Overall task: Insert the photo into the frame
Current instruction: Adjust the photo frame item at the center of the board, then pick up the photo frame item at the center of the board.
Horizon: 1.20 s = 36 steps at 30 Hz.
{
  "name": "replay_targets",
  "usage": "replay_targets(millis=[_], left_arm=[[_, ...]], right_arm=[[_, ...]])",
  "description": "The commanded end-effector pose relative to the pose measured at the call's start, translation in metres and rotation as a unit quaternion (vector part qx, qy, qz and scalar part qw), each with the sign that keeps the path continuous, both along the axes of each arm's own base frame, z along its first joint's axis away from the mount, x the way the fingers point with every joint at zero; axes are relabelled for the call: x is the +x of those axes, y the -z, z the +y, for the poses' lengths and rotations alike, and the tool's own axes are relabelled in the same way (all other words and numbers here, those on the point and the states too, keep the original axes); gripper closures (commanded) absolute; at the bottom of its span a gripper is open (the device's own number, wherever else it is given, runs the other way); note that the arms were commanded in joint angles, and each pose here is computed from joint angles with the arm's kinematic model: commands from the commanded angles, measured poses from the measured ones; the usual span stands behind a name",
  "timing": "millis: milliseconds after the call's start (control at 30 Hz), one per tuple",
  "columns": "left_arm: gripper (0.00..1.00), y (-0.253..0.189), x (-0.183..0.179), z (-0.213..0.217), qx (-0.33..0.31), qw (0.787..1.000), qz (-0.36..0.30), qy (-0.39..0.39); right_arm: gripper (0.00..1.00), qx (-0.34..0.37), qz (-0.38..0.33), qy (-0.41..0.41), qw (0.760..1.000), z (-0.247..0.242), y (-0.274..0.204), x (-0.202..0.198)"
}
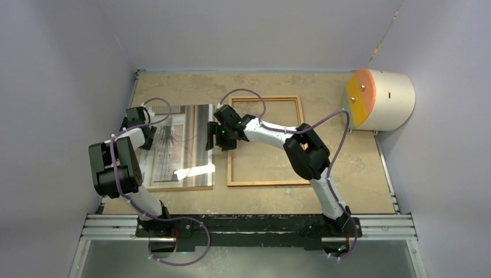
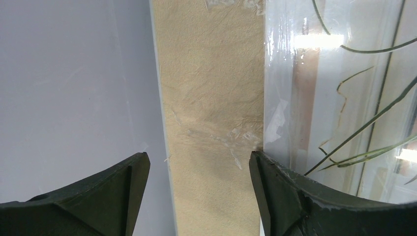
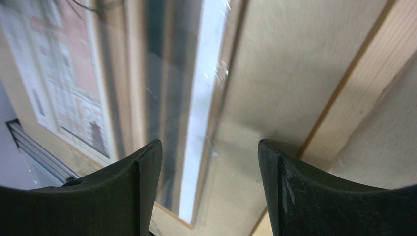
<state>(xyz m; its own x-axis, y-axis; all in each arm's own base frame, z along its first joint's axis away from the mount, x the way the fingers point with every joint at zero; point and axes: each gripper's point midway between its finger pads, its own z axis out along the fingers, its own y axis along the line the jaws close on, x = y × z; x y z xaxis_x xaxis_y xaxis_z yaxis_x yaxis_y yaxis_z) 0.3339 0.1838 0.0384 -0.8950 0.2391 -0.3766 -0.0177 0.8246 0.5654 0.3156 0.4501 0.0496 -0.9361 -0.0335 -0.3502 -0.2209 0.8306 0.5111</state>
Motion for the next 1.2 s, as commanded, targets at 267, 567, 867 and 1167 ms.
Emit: replay_targets(millis=[267,567,867,1167], left_arm=[[0.21,0.029,-0.016,-0.018,-0.039,0.998,0.043,0.020],[0.22,0.032,-0.017,-0.021,-0.047,0.998,0.045,0.024],[0.22,0.032,-0.018,-0.023,-0.049,0.997,0.045,0.027],[0.22,0.034,-0.020,-0.024,-0.050,0.997,0.048,0.029]], right_arm=[[0.29,-0.006,0.055,-0.044,0.997,0.009,0.002,-0.055],[0.32,0.008,0.101,-0.032,0.994,0.016,0.005,-0.072],[0.34,0.102,0.095,-0.040,0.989,0.040,-0.047,-0.072],[0.37,0.128,0.062,-0.033,0.989,0.037,-0.085,-0.069]])
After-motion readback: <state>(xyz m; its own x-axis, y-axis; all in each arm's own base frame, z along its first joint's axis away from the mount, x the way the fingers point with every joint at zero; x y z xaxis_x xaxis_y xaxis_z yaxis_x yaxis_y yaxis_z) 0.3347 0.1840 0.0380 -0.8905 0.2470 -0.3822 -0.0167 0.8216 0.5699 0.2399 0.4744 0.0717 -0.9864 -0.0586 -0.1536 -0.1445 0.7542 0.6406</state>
